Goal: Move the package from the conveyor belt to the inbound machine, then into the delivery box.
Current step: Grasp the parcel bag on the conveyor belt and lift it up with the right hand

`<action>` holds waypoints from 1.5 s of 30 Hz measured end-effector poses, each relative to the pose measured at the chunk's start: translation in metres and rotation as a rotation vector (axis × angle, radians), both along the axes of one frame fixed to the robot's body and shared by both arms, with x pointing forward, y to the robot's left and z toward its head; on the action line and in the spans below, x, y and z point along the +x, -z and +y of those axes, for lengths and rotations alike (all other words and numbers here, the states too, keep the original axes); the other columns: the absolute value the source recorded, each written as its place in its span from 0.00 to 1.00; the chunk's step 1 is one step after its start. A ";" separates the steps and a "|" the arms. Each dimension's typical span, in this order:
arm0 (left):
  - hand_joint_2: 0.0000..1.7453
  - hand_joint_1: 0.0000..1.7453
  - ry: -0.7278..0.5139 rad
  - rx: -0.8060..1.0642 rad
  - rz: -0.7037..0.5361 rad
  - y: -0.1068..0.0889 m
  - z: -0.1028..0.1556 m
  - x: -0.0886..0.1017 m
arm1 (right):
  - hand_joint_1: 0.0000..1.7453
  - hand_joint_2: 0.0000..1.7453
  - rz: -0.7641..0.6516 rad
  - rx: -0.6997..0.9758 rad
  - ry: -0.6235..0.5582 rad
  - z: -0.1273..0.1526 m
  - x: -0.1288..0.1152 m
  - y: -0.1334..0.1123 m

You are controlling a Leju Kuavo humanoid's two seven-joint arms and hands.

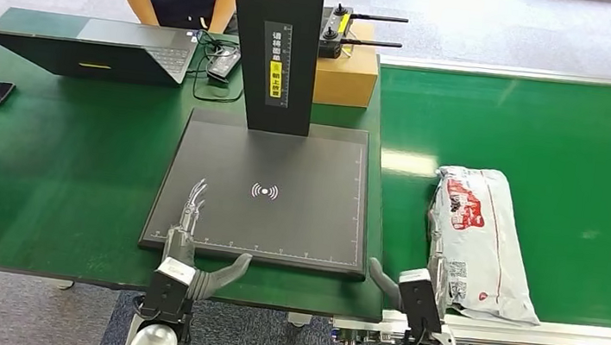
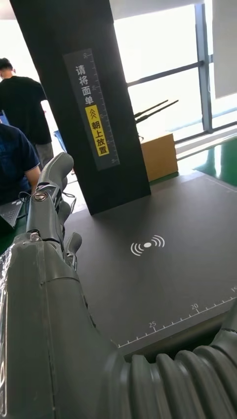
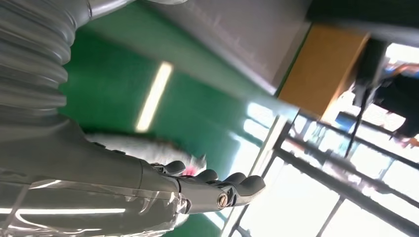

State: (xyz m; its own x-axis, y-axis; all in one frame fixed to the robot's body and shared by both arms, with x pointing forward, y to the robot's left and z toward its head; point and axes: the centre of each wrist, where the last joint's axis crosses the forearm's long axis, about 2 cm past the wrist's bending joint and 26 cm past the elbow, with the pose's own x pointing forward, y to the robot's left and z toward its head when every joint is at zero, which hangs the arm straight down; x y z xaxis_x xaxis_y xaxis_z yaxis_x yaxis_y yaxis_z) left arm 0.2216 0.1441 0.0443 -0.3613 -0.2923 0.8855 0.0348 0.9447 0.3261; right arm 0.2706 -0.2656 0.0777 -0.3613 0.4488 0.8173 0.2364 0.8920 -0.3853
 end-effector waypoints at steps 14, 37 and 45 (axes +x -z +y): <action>1.00 0.00 -0.007 -0.007 -0.001 0.001 0.001 0.000 | 0.00 1.00 0.119 -0.231 0.284 -0.105 0.058 0.004; 1.00 0.00 -0.014 -0.008 0.012 0.004 0.002 0.001 | 0.98 1.00 0.849 -0.465 0.297 -0.141 0.092 0.012; 1.00 0.00 -0.015 -0.004 0.016 0.005 0.004 0.002 | 0.99 1.00 0.742 -0.499 0.304 -0.137 0.091 0.014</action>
